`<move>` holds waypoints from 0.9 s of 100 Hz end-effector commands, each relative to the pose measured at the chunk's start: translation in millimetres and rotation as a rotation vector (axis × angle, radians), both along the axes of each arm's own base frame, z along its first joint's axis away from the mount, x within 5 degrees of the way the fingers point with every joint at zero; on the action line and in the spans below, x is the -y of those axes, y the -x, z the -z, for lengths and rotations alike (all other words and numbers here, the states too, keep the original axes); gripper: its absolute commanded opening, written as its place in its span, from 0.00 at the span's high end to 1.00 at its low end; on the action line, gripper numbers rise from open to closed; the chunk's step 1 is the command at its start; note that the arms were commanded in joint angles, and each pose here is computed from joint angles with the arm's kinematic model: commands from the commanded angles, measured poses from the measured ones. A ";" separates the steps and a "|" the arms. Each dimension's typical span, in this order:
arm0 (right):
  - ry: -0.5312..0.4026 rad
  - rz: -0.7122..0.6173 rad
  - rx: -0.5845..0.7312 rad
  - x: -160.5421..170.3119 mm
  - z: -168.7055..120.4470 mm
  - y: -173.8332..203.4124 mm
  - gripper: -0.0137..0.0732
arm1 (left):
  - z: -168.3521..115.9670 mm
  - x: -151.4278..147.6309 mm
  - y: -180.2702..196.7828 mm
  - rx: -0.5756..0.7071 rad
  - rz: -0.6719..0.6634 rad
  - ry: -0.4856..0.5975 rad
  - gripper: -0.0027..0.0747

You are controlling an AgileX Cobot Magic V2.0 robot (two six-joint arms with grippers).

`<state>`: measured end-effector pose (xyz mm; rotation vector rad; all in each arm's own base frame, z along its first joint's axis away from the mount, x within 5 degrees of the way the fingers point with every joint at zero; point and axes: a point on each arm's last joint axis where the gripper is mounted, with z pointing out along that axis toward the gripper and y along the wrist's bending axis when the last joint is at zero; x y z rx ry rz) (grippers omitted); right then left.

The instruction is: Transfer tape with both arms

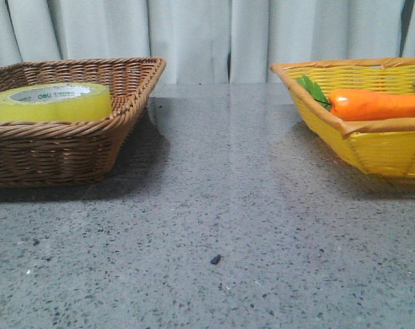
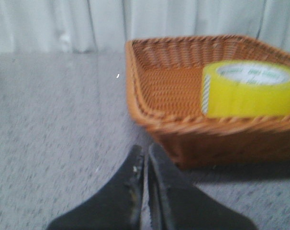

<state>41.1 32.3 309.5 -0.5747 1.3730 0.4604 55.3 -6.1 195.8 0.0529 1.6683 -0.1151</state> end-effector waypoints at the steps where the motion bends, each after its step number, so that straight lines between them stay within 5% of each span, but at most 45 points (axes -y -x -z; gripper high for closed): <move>1: -0.051 -0.005 0.087 0.7 -14.8 1.9 0.92 | -1.5 -0.7 1.5 0.053 -0.014 0.042 0.99; 16: -0.051 -0.005 0.087 0.7 -14.8 1.9 0.92 | 10.3 -0.3 2.8 -0.076 -0.011 0.029 0.99; 90: -0.050 -0.005 0.086 0.6 -14.3 1.7 0.92 | 10.3 -0.3 2.8 -0.076 -0.011 0.029 0.99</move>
